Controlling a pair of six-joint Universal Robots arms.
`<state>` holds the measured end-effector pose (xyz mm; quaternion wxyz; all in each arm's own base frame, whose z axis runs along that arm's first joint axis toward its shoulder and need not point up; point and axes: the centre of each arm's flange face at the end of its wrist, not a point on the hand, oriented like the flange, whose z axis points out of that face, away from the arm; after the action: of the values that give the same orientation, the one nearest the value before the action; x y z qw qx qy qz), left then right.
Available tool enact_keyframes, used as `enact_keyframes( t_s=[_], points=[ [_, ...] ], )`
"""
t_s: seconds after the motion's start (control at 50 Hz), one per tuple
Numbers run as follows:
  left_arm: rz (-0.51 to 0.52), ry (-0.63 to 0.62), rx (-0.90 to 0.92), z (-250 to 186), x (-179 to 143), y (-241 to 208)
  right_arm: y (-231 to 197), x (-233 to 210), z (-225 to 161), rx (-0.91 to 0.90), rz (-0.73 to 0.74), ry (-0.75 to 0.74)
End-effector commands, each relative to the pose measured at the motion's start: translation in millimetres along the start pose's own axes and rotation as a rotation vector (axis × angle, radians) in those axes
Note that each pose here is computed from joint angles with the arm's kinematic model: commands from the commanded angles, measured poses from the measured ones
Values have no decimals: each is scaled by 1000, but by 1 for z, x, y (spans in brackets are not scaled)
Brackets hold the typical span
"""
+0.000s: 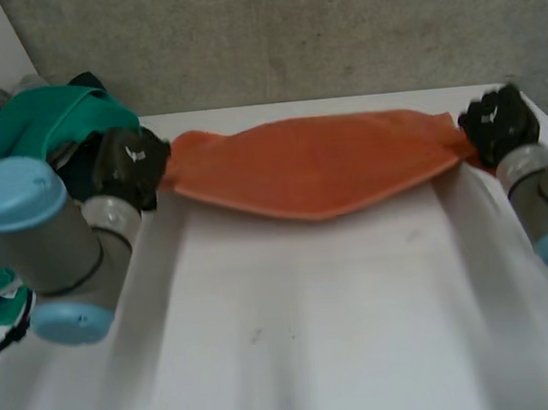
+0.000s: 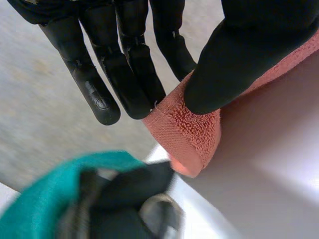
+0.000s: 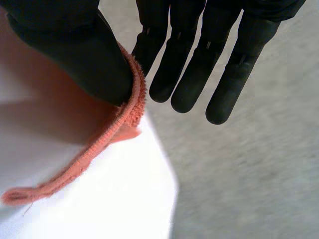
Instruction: Fold the laundry.
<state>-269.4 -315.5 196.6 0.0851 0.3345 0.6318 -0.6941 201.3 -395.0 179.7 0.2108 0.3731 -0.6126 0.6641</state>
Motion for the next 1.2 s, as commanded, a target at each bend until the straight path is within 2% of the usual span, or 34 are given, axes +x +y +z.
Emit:
enact_keyframes(
  t_s=[0.02,0.1,0.14,0.2,0.22,0.26,0.32,0.44,0.54,0.7,0.84,1.02,1.2],
  points=[
    [14,84,-92,-43,9,11,22,-16,-31,-112,12,-108],
    [41,134,-146,-81,3,3,10,5,-61,-172,17,-176],
    [69,167,-175,-96,3,2,10,18,-79,-259,17,-235],
    [155,260,-278,-132,0,2,19,29,-102,-397,18,-325],
    [177,292,-309,-142,0,3,24,33,-118,-488,5,-404],
    [230,381,-415,-166,-2,8,27,36,-133,-561,-24,-485],
    [263,440,-456,-176,0,11,31,43,-144,-610,-59,-544],
    [245,372,-333,-145,0,6,43,48,-114,-527,-113,-372],
    [203,263,-235,-85,6,8,67,35,-82,-497,-121,-310],
    [213,119,-262,-18,18,17,48,19,-24,-293,-192,-173],
    [225,98,-248,-7,32,11,56,10,16,-148,-227,-62],
    [235,85,-233,-2,36,8,61,-13,42,17,-229,-92],
    [235,43,-240,7,36,11,66,-22,53,73,-223,-97]
  ],
)
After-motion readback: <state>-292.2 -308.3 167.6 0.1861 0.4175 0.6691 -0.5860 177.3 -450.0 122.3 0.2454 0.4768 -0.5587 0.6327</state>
